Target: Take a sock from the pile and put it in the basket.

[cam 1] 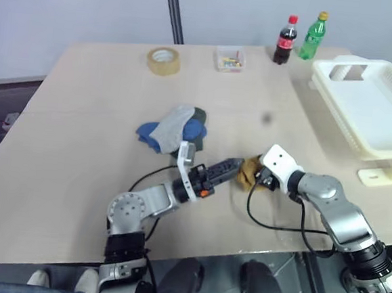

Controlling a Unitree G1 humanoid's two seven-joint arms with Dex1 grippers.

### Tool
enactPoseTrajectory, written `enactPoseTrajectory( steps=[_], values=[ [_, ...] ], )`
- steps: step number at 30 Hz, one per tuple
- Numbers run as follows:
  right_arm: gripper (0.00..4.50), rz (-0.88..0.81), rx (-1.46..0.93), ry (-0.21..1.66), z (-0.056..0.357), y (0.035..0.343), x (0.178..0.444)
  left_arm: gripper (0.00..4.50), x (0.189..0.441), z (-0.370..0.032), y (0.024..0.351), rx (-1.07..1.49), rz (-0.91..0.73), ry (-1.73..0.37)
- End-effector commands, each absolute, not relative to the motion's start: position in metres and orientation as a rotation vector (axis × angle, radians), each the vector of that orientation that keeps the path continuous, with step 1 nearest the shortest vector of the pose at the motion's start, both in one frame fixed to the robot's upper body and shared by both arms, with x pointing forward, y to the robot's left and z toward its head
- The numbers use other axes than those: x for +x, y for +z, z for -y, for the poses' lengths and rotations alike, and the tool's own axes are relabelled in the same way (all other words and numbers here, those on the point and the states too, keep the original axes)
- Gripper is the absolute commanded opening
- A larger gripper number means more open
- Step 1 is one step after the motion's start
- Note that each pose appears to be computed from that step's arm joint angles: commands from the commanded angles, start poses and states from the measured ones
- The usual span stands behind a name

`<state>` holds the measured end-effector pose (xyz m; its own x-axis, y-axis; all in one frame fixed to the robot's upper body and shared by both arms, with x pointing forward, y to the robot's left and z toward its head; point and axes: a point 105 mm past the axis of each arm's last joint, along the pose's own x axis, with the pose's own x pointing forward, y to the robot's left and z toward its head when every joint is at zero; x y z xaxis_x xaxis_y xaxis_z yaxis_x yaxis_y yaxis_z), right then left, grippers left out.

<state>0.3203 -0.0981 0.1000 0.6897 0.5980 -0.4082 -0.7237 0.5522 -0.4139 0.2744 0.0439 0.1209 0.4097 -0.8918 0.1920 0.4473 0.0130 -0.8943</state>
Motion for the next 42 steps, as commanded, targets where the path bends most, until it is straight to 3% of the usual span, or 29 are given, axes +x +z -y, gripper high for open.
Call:
enactPoseTrajectory(
  steps=[1,10,19,28,39,40,42],
  values=[
    [2.79,-0.19,-0.585,0.751,0.103,0.112,0.324,3.69,0.277,-0.035,0.119,-1.11,-0.49,-1.109],
    [2.79,-0.111,-0.417,0.731,0.128,0.159,0.314,3.69,0.291,-0.03,0.133,-1.116,-0.393,-1.121],
    [2.79,-0.134,-0.284,0.656,0.165,0.175,0.313,3.69,0.295,-0.015,0.133,-1.092,-0.412,-1.187],
    [2.79,-0.189,-0.319,0.749,0.166,0.165,0.293,3.69,0.312,0.013,0.121,-1.117,-0.461,-1.186],
    [2.79,-0.214,-0.237,0.787,0.136,0.151,0.293,3.69,0.32,0.021,0.11,-1.174,-0.475,-1.166],
    [3.29,-0.217,-0.246,0.78,0.134,0.149,0.294,3.81,0.32,0.021,0.11,-1.18,-0.471,-1.165],
    [3.89,-0.227,-0.239,0.774,0.131,0.146,0.295,3.81,0.323,0.02,0.112,-1.199,-0.456,-1.16]
  ],
)
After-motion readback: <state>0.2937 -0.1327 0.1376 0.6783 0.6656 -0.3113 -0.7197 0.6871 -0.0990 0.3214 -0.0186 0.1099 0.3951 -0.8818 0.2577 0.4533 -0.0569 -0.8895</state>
